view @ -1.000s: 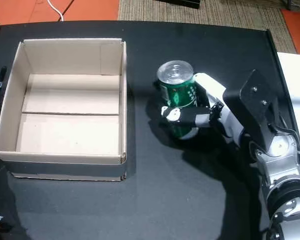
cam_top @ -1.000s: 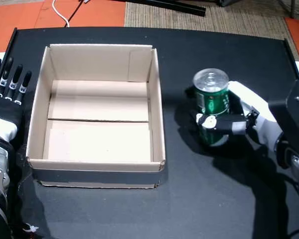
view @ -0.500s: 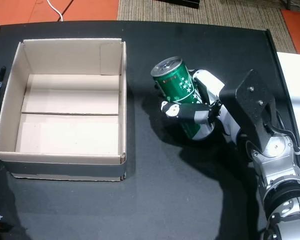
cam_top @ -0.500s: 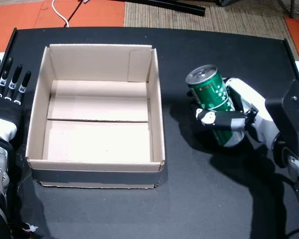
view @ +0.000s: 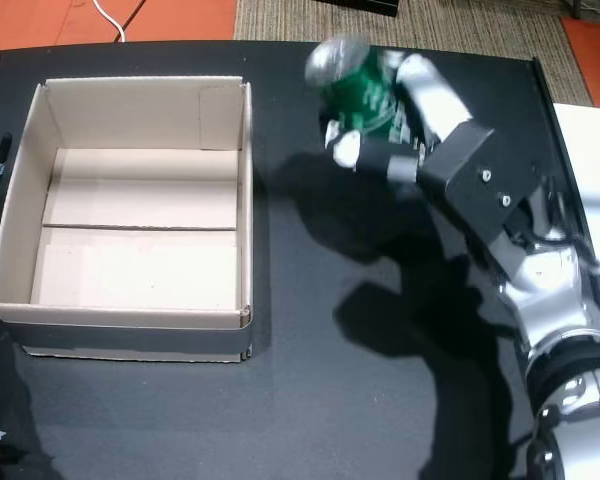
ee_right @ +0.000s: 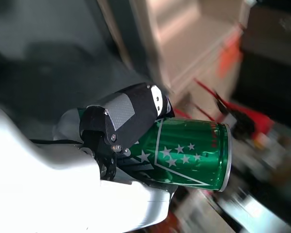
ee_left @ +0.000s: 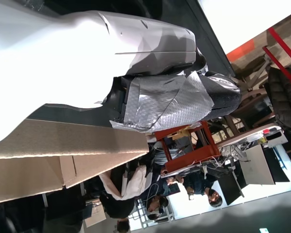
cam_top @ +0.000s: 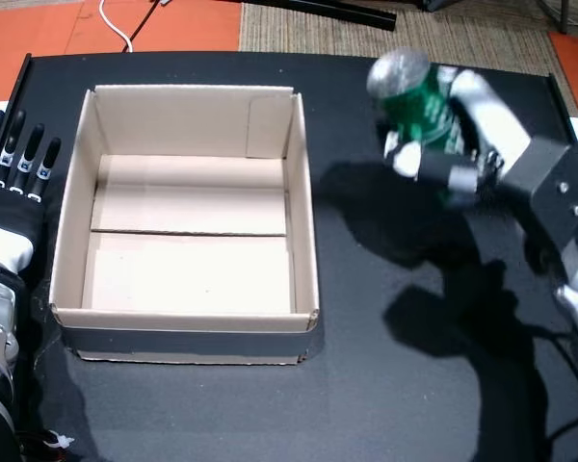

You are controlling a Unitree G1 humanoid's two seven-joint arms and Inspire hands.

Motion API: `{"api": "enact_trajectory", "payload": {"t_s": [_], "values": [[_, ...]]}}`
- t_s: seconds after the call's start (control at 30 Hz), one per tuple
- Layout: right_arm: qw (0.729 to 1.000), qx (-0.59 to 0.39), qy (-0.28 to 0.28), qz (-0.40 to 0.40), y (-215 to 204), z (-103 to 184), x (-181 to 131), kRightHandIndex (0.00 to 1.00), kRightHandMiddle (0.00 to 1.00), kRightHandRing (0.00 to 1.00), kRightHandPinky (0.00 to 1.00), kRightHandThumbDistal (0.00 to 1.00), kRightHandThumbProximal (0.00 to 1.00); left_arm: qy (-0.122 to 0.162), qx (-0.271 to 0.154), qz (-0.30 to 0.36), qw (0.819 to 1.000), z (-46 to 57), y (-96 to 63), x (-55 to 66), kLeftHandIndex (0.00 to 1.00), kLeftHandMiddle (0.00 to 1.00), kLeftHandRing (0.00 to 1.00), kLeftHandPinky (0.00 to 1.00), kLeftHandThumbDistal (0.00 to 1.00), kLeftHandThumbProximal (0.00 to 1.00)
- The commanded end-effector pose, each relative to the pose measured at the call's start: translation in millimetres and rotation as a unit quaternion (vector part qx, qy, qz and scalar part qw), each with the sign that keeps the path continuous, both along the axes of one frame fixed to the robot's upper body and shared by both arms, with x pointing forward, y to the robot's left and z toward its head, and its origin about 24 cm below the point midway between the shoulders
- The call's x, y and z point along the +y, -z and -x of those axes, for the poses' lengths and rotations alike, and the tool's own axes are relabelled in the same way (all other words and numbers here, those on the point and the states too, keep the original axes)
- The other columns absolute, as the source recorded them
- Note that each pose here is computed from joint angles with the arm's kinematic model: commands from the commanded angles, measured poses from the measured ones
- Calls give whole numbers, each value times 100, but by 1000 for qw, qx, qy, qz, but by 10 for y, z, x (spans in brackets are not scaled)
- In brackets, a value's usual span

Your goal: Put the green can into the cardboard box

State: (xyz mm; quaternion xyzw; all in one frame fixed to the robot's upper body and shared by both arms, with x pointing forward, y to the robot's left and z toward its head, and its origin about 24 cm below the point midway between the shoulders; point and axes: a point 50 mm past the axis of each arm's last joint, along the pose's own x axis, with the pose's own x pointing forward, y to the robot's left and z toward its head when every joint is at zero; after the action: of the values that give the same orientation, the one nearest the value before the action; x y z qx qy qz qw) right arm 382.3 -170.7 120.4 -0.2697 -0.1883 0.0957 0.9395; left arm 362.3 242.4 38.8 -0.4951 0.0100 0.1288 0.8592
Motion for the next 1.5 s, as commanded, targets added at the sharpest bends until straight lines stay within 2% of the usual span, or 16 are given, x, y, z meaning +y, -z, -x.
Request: {"api": "enact_trajectory", "payload": {"t_s": [0.0,0.1,0.17,0.2,0.3,0.43,0.53,0.6,0.67,0.93,1.07,1.13,1.2,1.3,1.4,1.47], "values": [[997,-75,15,1,-275,-25,-49,0,0,4,32,0,0,3,6,-4,1000,-7,3,-19,43,47,62,75,0,100],[989,-140,37,2,-483,-29,-83,0,0,4,33,0,0,4,7,-6,1000,-10,3,-28,43,46,61,74,0,100],[982,-186,43,6,-645,-27,-87,0,0,5,34,0,10,5,6,-7,1000,-13,1,-37,42,47,63,76,0,100],[976,-212,48,14,-728,-24,-80,0,0,6,34,0,10,5,7,-7,1000,-15,0,-40,42,47,64,77,0,100],[960,-276,55,17,-948,-13,-35,0,0,1,32,1,1,7,5,-6,1000,-17,1,-50,42,48,67,80,1,100],[941,-331,65,-23,-1203,-8,39,0,0,0,30,2,0,4,9,1,1000,-27,-1,-71,40,47,65,75,0,97],[934,-349,64,-48,-1311,-11,131,0,0,0,32,0,10,5,11,-1,1000,-34,-6,-86,41,47,66,76,0,100],[934,-349,54,-49,-1348,-23,205,0,0,0,30,3,10,5,10,1,1000,-34,-2,-92,42,46,65,75,0,100],[938,-341,39,-41,-1387,-42,289,0,0,0,29,9,0,7,8,1,1000,-31,2,-96,42,46,65,75,0,100],[957,-289,-18,38,-1620,-136,480,0,0,1,29,9,0,11,9,-3,1000,-27,12,-106,43,48,68,83,0,100],[958,-276,-51,51,-1670,-133,558,0,0,1,31,2,1,12,10,-1,1000,-31,8,-106,43,48,67,81,0,100],[956,-276,-70,65,-1679,-123,645,0,0,1,32,2,6,9,10,2,1000,-32,7,-109,43,48,65,79,0,100],[955,-272,-95,72,-1689,-111,773,0,0,1,32,0,2,9,9,5,1000,-33,8,-112,43,48,65,81,0,100],[951,-257,-143,95,-1710,-87,1028,0,0,1,33,8,0,11,8,5,1000,-32,10,-120,42,48,66,83,0,100],[940,-251,-186,138,-1720,-39,1289,0,0,1,33,10,0,14,6,2,1000,-33,13,-134,40,47,65,82,0,100],[931,-239,-219,171,-1707,-3,1470,0,0,0,35,9,6,14,7,2,1000,-35,15,-146,40,47,65,83,0,100]]}}
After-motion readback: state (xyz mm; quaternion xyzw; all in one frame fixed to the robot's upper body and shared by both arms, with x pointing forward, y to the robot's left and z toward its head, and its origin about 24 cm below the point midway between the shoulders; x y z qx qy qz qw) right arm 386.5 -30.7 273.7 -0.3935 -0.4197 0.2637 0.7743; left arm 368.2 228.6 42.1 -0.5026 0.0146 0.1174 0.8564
